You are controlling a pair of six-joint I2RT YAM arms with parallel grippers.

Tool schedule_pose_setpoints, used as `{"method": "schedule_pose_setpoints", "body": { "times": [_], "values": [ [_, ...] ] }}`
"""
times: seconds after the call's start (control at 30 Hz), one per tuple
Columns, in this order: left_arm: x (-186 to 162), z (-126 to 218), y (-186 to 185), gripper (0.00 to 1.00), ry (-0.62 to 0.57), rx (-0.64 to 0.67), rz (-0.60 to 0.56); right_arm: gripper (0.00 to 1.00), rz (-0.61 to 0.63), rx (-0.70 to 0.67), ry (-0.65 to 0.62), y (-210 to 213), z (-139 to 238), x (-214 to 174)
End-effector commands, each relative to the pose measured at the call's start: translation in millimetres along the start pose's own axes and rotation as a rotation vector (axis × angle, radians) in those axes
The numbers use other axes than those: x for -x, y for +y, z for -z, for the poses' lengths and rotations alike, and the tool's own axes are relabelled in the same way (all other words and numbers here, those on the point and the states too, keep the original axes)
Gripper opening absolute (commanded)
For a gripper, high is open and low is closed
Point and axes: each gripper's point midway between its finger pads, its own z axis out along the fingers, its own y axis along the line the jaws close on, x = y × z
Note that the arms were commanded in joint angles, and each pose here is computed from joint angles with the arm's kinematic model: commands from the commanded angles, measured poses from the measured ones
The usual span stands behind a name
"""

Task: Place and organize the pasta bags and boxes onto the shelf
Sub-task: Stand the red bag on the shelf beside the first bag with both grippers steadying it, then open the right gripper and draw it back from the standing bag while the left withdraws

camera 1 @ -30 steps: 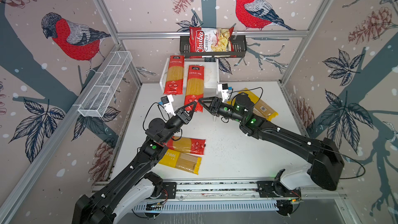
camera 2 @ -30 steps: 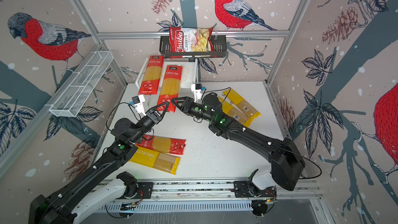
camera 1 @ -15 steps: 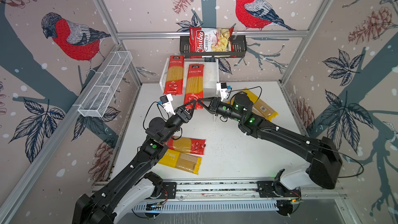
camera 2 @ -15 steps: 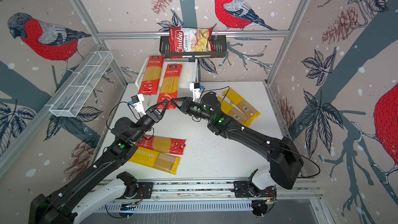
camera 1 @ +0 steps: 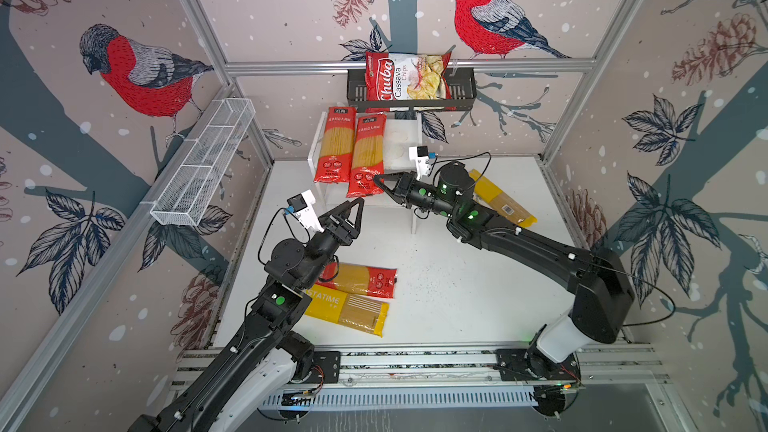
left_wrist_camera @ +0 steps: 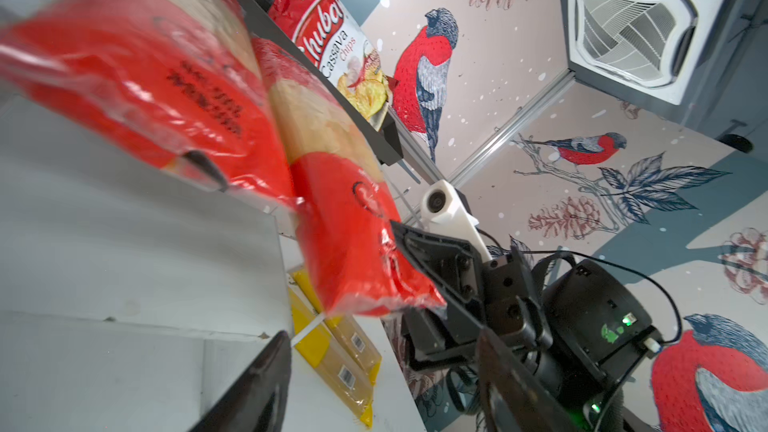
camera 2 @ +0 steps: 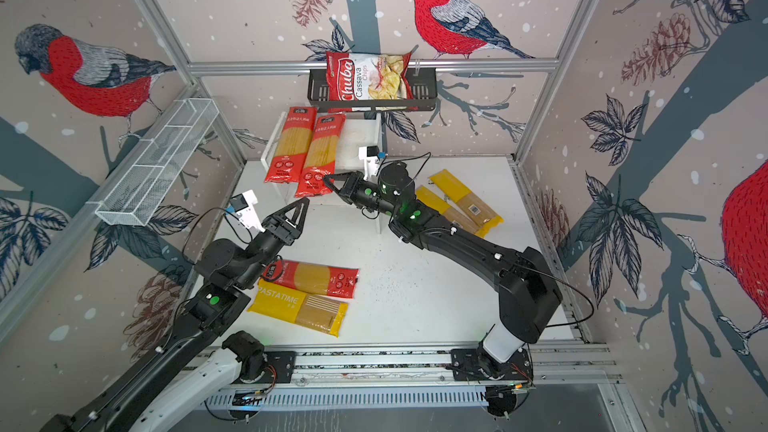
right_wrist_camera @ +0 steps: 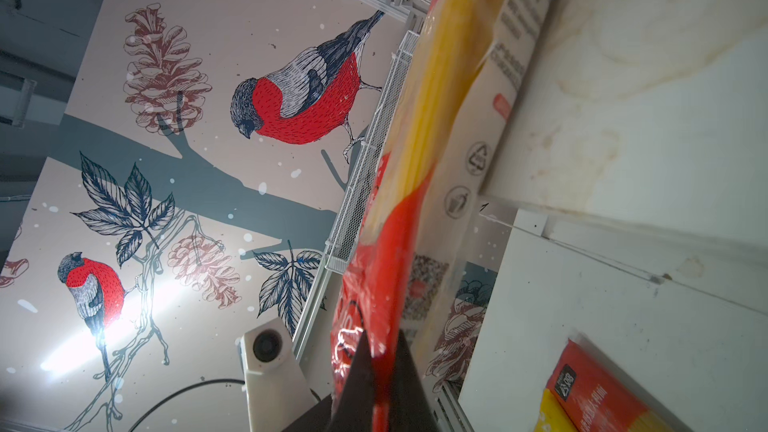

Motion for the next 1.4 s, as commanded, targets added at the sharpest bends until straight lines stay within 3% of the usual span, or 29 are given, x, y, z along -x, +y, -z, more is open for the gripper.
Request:
{"method": "schedule_pose_setpoints", "body": {
  "times": [0.0,0.2,0.43,0.87,1.03,1.23,1.37],
  "values": [
    [-6.7,6.6,18.2,0.69,0.011,0.072,-0.035,0.03,0.042,0.050,-0.022,15.3,-5.2,10.0],
    [-18.4,7.8,21.4,0.67,0.048,0.058,-0.025,0.05,0.045,0.027,-0.047,8.2,-8.7,26.1],
    [-26.8,4.7,23.3,0.66,0.068,0.041,-0.009,0.30,0.040,0.012,-0.017,3.2,-5.9,13.5],
    [-46.3,2.1,31.7,0.64,0.108,0.036,0.022,0.52,0.018,0.010,0.025,4.9,3.4,-15.7],
    [-51.6,1.6,32.2,0.64,0.118,0.037,0.020,0.50,0.023,0.005,0.044,3.2,-3.1,-21.4],
    [-55.1,0.8,30.9,0.64,0.125,0.032,0.018,0.24,0.042,-0.019,0.034,-2.9,-6.2,-8.3],
    [-57.1,1.4,32.6,0.64,0.126,0.035,0.018,0.14,0.066,-0.019,0.050,-1.1,-9.9,-5.3]
  ]
}}
